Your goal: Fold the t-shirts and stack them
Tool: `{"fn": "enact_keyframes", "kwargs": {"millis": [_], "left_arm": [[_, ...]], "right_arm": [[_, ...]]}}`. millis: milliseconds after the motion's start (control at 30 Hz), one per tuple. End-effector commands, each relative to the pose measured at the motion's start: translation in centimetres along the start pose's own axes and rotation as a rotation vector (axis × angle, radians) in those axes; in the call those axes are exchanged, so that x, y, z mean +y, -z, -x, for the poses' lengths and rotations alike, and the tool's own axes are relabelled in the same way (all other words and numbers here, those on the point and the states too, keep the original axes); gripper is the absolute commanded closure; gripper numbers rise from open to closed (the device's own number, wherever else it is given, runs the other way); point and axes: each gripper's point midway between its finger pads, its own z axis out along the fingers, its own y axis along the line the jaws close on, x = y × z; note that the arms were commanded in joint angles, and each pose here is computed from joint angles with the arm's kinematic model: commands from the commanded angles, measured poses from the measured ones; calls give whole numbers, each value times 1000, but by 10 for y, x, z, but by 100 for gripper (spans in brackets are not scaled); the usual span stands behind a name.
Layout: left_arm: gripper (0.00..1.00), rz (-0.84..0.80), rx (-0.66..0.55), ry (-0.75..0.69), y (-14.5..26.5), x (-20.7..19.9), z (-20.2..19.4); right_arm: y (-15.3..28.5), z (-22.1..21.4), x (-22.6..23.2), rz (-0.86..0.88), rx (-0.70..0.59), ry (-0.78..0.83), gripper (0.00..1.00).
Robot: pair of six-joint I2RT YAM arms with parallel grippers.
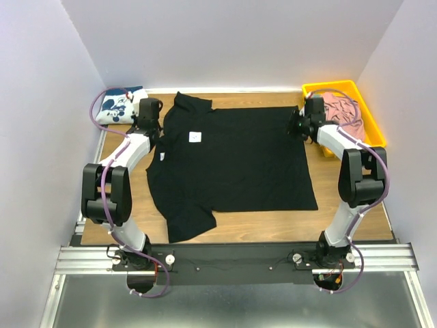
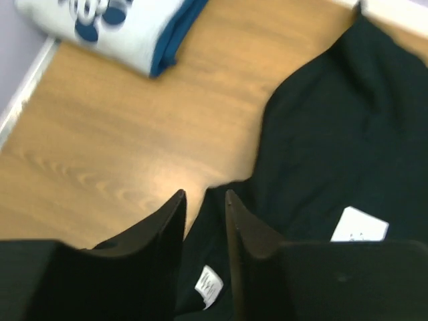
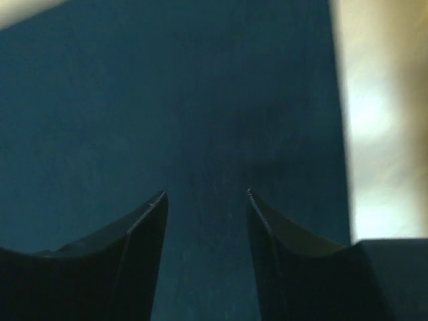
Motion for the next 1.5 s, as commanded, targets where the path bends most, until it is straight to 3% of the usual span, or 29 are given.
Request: {"fn": "enact_keyframes", "kwargs": {"millis": [0, 200, 333, 367, 633, 867, 1067, 1200, 1467], "left_arm": [[74, -14, 92, 72, -2, 5, -36], [88, 14, 212, 47, -10, 15, -88], [91, 37, 257, 33, -18, 23, -110], [96, 32, 267, 22, -19, 22, -114], [97, 33, 377, 3, -24, 24, -150], [99, 184, 445, 15, -18, 68, -163], [99, 217, 487, 36, -7, 85, -180], [98, 204, 446, 65, -6, 81, -165], [70, 95, 241, 126, -3, 45, -67]], "right_arm": [[0, -59, 3, 61, 177, -125, 45], [-4, -93, -16, 7, 246, -163, 47], [-4, -105, -26, -21, 268, -176, 48], [-4, -108, -28, -26, 272, -175, 48], [-2, -124, -45, -69, 303, -215, 48], [14, -135, -67, -142, 294, -246, 48], [26, -143, -79, -203, 293, -252, 47], [27, -120, -69, -146, 262, -198, 44], [19, -33, -16, 56, 139, -154, 45]]}}
